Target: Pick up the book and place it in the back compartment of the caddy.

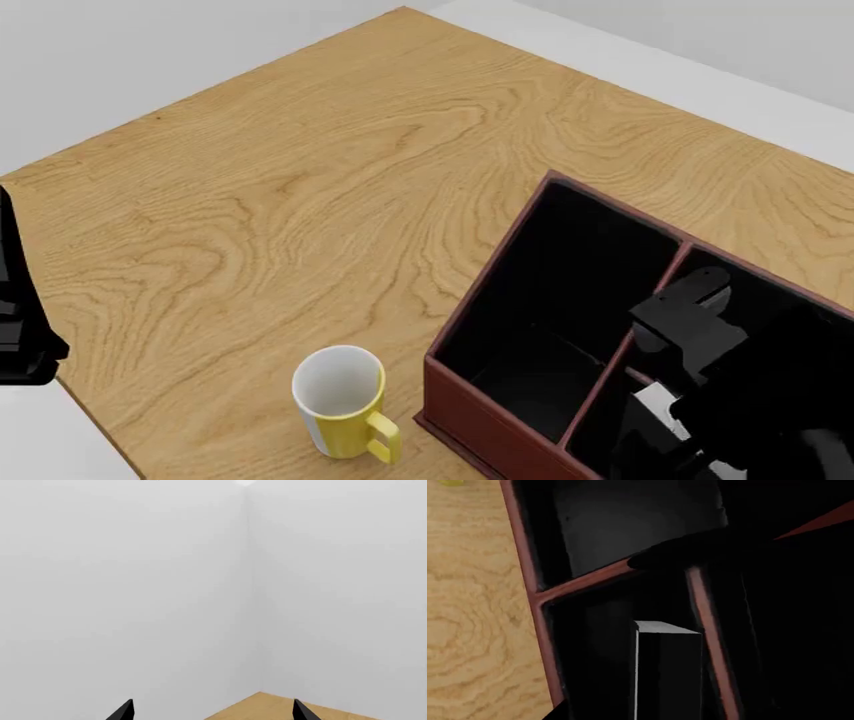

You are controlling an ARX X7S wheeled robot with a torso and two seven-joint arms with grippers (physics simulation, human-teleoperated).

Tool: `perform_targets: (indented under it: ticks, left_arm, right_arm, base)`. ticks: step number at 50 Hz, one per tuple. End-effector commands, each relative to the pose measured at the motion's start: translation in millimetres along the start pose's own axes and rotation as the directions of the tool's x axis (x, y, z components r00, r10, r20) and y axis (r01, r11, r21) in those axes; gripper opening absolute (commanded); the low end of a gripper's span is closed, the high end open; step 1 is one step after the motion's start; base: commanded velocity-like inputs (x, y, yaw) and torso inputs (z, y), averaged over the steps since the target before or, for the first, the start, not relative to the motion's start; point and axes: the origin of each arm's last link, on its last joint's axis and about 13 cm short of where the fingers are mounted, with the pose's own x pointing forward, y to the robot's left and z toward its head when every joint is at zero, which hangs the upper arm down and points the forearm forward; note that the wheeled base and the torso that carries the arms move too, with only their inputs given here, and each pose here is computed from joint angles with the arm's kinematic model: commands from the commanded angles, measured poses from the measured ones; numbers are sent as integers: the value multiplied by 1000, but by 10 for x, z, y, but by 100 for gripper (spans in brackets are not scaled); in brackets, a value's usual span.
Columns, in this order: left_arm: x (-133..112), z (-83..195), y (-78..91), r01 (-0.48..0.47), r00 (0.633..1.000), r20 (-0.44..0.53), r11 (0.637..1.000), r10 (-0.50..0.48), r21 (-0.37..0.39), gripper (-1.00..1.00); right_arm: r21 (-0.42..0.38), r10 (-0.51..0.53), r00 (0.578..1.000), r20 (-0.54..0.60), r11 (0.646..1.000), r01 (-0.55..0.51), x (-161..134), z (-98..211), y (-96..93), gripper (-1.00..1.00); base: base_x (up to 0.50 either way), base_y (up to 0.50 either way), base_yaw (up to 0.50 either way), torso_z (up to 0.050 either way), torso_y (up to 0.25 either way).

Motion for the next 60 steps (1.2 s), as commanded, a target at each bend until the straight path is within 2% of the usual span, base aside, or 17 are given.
perform_targets:
  ticks: [1, 19, 32, 42, 50, 56, 60]
  left_arm:
    - [1, 6, 3, 5, 1000, 5, 1000, -5, -11, 100]
    - [-4, -1, 15, 5, 1000, 11, 1000, -5, -24, 100]
    - [-13, -7, 32, 5, 1000, 17, 999, -4, -34, 100]
    - [-5, -19, 31, 8, 1000, 17, 999, -7, -37, 100]
    - [4, -17, 27, 15, 1000, 19, 999, -14, -38, 100]
    - [12, -23, 21, 18, 1000, 20, 999, -17, -39, 100]
    - [13, -19, 14, 23, 1000, 20, 999, -22, -40, 100]
  right_arm:
    - [-118, -274, 960, 64, 953, 280, -536, 285, -216, 100]
    - [-111, -348, 930, 122, 926, 361, -906, 450, -184, 100]
    - [-93, -399, 892, 213, 900, 425, -1206, 540, -128, 100]
    - [-57, -445, 836, 321, 872, 486, -1436, 596, -76, 100]
    - [-12, -454, 799, 395, 867, 498, -1515, 598, -16, 100]
    - [37, -482, 738, 472, 847, 530, -1587, 611, 48, 100]
    - [40, -479, 720, 502, 845, 533, -1590, 605, 117, 100]
  base:
    - [2, -3, -5, 0, 12]
    - [1, -1, -1, 1, 3]
    - [0, 0, 0, 0, 0]
    - [0, 0, 0, 0, 0]
    - [0, 0, 0, 0, 0]
    - [0, 0, 0, 0, 0]
    - [0, 0, 0, 0, 0]
